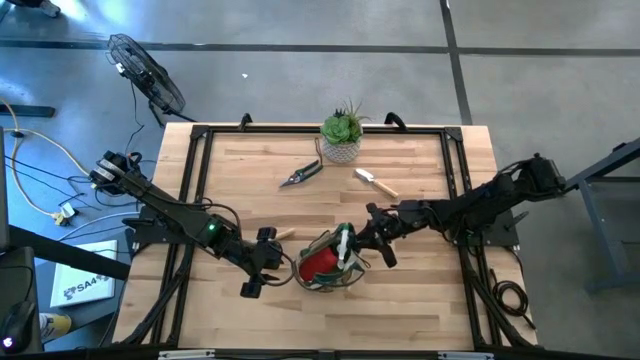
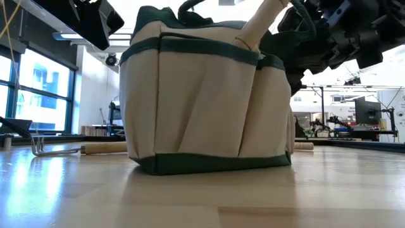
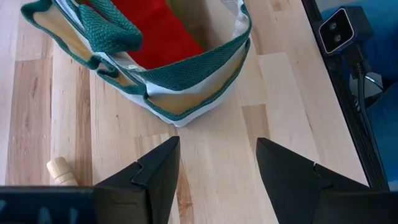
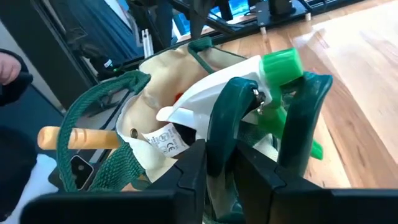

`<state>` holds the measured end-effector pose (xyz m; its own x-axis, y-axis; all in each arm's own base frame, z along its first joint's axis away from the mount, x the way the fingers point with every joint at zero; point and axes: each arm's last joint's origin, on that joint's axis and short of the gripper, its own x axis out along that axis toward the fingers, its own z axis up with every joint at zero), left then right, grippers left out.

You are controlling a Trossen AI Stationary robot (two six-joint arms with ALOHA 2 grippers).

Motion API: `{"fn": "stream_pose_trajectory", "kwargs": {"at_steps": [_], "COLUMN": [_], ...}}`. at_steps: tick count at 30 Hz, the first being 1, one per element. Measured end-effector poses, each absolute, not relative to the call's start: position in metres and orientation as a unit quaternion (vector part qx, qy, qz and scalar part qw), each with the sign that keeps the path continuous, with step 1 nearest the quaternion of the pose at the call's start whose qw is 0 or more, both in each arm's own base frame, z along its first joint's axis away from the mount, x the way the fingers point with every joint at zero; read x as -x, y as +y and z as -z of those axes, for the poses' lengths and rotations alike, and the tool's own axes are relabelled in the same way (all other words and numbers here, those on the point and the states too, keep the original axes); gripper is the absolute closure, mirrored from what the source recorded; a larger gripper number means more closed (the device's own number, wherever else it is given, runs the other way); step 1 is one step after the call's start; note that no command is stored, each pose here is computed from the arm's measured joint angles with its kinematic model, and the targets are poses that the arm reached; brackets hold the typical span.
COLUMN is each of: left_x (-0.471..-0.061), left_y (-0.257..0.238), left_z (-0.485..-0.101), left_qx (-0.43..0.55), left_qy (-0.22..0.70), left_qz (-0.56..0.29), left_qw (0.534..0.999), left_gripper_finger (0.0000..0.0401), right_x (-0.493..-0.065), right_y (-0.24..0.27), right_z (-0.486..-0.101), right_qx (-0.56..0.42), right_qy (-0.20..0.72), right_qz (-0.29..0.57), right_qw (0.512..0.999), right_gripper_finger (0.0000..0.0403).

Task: Pick & Place Garden tools in Gardening bag
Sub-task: Put the bottom green shear scissors into the green gardening bag, then put the green shear scissors into the green gardening bag

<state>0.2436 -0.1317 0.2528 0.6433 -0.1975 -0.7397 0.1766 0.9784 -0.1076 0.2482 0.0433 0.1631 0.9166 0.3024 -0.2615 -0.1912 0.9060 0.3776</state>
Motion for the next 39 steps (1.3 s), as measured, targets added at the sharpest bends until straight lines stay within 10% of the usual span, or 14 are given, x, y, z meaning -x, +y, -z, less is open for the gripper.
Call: {"fn": "stream_pose_trajectory", "kwargs": {"at_steps": [17,39], "left_x": [-0.244,-0.243], "left_y": [-0.132,-0.131], "left_z": [-0.253,-0.252], "left_qx": [0.013,0.012], "left_qy": [0.41,0.413], "left_qz": [0.104,0.1], "left_qw": [0.906,0.905], "left_gripper_finger": [0.0195,0.0195], "right_x": [-0.248,-0.232], "right_y": [0.046,0.049], "right_z": [-0.171,-0.209], "right_qx": [-0.153,-0.1], "right_qy": [0.122,0.04], "right_qz": [-0.177,-0.171], "right_qw": [0.964,0.979], "right_gripper_finger": [0.0197,0.0191]}}
